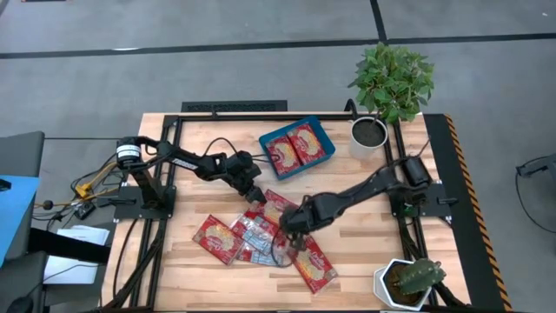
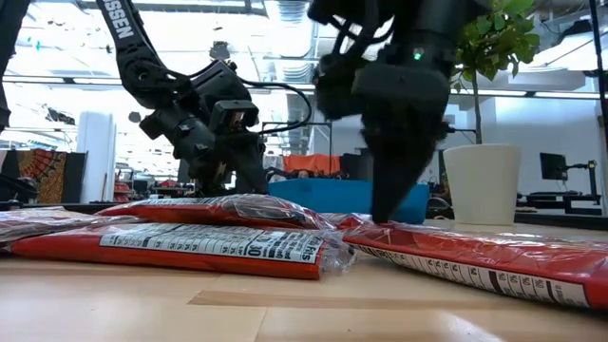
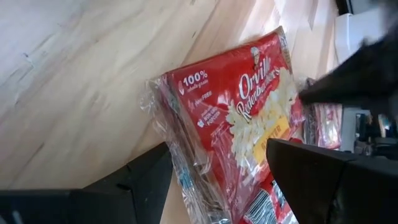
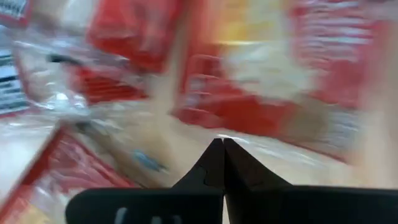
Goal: Sort popcorn bags into baskets
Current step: Put the red popcorn bag into the blue bin
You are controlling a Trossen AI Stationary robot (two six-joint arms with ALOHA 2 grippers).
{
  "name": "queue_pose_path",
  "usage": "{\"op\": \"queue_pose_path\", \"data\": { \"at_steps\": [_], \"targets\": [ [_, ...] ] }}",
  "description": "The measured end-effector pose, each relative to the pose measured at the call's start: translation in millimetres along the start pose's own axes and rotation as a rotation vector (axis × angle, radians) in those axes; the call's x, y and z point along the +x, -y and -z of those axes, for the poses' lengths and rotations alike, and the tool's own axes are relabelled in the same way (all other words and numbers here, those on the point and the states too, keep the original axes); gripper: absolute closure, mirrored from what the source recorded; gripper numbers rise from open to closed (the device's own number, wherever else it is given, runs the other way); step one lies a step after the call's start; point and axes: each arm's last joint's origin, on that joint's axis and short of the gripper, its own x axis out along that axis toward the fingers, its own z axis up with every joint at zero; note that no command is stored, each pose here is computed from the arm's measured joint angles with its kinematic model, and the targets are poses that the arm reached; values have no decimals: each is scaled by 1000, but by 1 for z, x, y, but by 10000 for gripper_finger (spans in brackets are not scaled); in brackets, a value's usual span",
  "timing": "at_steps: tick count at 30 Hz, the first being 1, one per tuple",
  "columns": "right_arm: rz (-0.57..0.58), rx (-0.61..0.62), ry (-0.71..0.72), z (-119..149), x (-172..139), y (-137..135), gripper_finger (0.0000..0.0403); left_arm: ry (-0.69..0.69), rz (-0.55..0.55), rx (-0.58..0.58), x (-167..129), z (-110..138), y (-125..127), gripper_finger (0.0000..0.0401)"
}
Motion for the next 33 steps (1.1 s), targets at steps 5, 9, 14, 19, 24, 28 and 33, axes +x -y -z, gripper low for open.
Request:
{"op": "queue_pose_path", "data": {
  "at_steps": [5,9,14,19,24,28,33],
  "targets": [
    [-23,-5,1,-3,15,-1,389,-2,-20,19,4,5,4,155],
    [-24,0,44,-14,18,10,385,0,-34,25,6,7,6,155],
    [-18,18,104,-33,20,32,389,6,-34,21,6,7,6,155],
    [-32,28,114,-41,27,43,390,11,-40,23,6,7,7,176],
    [-31,21,112,-39,27,39,381,34,-58,18,6,6,6,234],
    [-32,12,111,-36,24,35,385,48,-62,23,6,6,7,292],
    [-39,10,85,-29,-6,31,391,37,-20,28,4,4,7,368]
  ]
}}
